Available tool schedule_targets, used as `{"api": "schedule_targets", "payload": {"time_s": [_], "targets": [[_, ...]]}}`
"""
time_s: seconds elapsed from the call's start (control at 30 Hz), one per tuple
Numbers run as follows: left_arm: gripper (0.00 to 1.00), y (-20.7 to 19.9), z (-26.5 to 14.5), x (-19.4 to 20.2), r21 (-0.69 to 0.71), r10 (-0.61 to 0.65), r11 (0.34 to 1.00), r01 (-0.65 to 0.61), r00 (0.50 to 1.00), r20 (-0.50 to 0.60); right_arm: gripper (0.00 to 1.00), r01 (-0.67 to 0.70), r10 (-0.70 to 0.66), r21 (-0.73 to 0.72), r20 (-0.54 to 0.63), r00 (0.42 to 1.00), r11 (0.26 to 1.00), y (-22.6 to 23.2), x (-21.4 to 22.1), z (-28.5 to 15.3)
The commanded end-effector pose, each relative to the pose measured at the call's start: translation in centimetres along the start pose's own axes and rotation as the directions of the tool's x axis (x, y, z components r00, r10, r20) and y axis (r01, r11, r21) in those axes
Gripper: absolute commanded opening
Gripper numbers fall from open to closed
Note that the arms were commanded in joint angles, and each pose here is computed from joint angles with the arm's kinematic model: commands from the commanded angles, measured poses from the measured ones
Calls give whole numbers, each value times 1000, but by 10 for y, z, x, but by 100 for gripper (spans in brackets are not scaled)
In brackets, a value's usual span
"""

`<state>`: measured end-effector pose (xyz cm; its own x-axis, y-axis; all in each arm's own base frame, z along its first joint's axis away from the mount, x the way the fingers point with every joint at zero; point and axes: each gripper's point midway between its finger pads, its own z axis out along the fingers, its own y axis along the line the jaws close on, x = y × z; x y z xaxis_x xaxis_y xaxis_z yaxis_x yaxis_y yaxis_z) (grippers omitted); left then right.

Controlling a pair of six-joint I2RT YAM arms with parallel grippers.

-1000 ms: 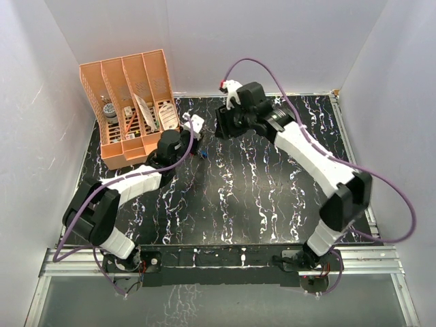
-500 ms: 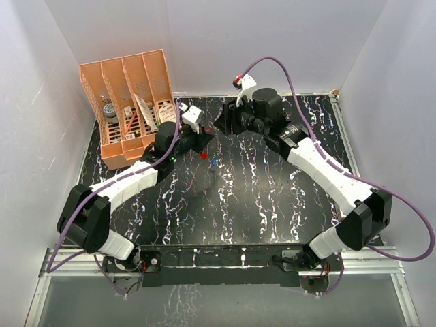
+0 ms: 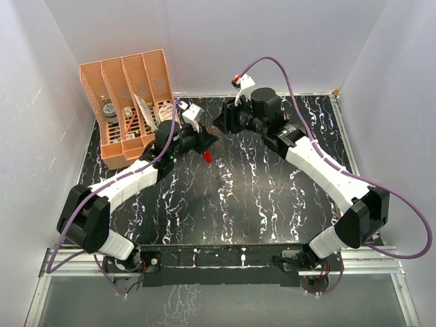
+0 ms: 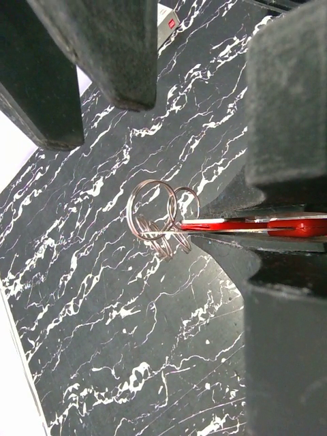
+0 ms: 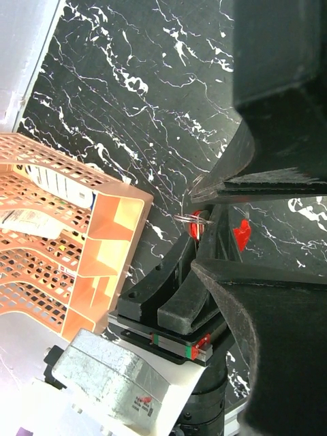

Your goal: Put the keys on the keyring

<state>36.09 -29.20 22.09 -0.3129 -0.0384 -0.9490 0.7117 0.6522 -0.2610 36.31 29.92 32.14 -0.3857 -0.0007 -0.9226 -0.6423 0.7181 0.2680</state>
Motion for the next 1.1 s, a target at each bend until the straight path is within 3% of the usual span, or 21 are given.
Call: {"api": "schedule_targets", "payload": {"time_s": [0.0, 0.27, 0.47, 0.77, 0.87, 1.07], "targets": [[0, -22, -9, -50, 61, 12, 998, -19, 994, 111, 36, -2, 3, -17, 52, 999, 1000, 2, -13, 7], [0, -23, -9, -56, 63, 15, 998, -23, 992, 123, 35, -11, 12, -14, 29, 1000, 1000, -1, -4, 13], [0, -26, -9, -55, 75, 8, 997, -18, 993, 119, 29, -15, 15, -10, 41, 999, 1000, -2, -5, 13], [0, -26, -10, -52, 80, 1, 997, -11, 993, 117, 11, -19, 18, 19, 48, 999, 1000, -7, -5, 14], [0, -26, -10, -50, 79, 0, 997, -9, 994, 113, 0, -19, 17, 22, 50, 999, 1000, -7, -6, 13], [0, -4, -8, -37, -23, 60, 998, -58, 995, 78, 0, 6, -7, 31, 48, 999, 1000, -6, -15, 6]]}}
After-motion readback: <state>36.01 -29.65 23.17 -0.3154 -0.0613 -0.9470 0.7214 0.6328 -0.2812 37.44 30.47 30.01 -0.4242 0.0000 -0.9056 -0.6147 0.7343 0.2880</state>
